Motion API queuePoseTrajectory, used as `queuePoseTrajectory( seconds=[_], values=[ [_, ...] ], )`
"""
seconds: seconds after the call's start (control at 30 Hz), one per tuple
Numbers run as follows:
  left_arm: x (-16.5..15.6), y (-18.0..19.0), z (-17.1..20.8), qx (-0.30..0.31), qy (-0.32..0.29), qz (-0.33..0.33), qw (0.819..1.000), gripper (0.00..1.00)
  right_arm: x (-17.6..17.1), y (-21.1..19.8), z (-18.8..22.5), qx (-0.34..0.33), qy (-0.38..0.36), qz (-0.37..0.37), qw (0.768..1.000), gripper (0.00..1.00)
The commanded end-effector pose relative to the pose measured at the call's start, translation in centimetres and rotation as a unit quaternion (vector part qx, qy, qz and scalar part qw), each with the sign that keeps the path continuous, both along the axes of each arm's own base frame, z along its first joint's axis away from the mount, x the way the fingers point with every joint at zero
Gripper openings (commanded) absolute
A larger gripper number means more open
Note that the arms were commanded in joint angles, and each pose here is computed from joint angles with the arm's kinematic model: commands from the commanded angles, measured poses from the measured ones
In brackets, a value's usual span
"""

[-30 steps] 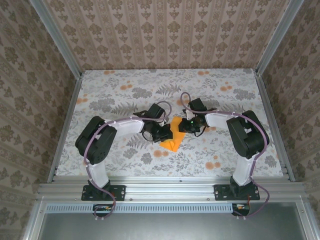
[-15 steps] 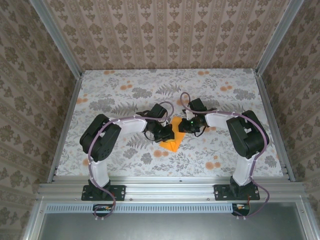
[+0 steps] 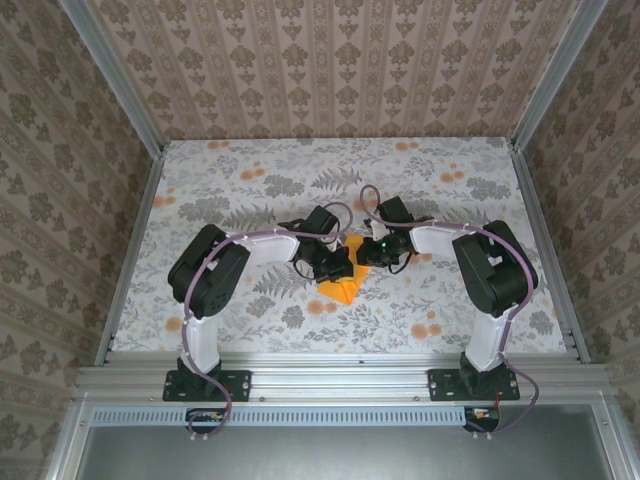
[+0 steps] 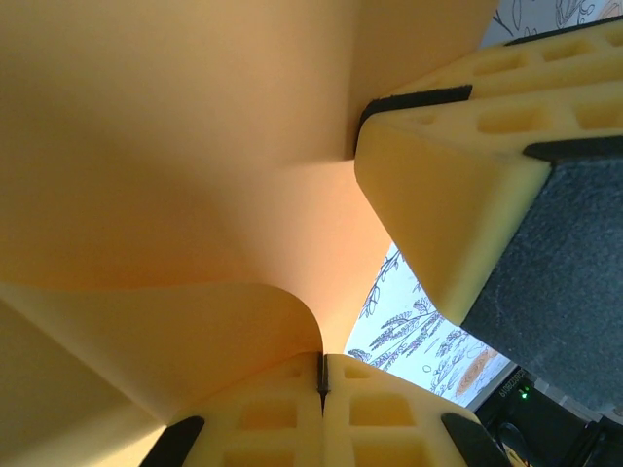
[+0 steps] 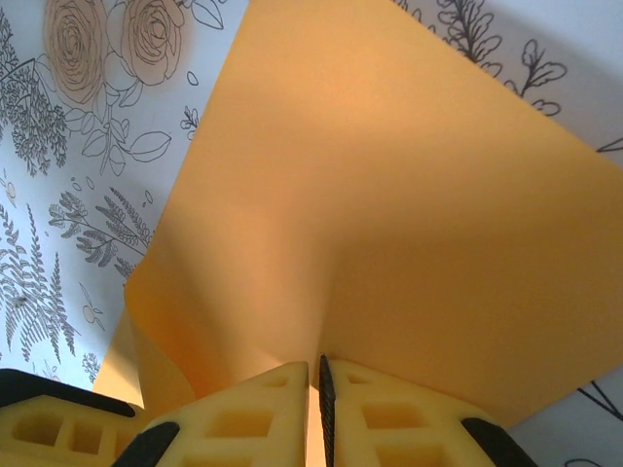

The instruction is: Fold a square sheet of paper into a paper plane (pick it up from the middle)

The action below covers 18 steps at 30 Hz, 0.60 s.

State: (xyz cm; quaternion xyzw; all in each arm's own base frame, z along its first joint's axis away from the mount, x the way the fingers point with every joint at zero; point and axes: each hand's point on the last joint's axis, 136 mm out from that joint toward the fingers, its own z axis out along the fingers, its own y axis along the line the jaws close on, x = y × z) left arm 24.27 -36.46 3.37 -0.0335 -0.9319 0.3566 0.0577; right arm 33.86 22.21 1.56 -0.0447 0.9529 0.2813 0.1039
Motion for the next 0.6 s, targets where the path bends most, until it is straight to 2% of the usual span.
queuePoseTrajectory(
  seconds=[0.0, 0.57],
  values=[
    [0.1, -0.7, -0.2, -0.005, 0.005, -0.004, 1.000, 0.04, -0.9, 0.3, -1.0, -0.006, 0.023, 0.012, 1.000, 0.16],
    [0.0, -0.9, -1.4, -0.003, 0.012, -0.010, 1.000, 0.04, -1.0, 0.3, -1.2, -0.005, 0.025, 0.012, 1.000, 0.16]
  ],
)
